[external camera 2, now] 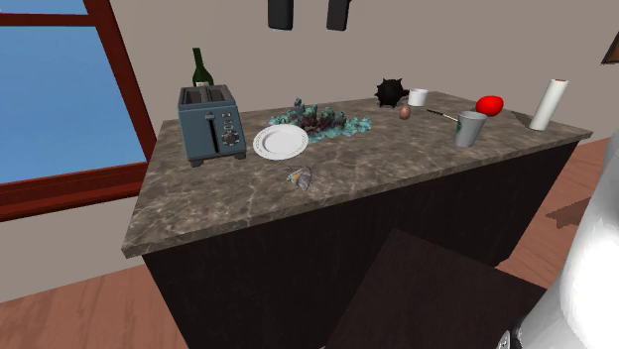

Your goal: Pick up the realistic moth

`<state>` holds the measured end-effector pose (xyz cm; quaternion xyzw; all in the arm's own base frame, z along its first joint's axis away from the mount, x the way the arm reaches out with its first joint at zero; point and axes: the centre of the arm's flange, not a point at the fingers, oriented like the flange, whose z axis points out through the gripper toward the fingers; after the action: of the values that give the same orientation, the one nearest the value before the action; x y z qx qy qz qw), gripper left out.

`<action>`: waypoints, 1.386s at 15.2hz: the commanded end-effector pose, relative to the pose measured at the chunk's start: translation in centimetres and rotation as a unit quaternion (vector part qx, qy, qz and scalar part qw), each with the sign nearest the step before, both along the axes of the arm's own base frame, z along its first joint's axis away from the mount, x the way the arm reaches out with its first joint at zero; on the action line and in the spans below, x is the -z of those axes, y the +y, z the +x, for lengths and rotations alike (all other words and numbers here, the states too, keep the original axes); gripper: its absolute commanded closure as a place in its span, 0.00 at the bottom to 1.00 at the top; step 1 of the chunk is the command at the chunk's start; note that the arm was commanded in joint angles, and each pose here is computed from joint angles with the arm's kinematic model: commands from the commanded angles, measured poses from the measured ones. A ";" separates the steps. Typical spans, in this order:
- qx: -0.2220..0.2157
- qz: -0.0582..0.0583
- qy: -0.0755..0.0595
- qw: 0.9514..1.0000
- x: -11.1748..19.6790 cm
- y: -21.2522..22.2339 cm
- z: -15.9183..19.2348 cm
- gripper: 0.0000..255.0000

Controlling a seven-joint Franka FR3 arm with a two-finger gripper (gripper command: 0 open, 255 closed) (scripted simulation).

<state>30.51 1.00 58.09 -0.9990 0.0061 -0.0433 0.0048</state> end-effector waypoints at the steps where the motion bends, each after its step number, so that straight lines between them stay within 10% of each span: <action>1: 0.000 0.000 0.000 1.000 0.0 0.0 0.0 0.00; 21: 0.077 -0.030 0.077 0.994 16.3 -12.2 18.5 0.00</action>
<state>48.13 -10.34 42.82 -0.9961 0.0786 0.0288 -0.0265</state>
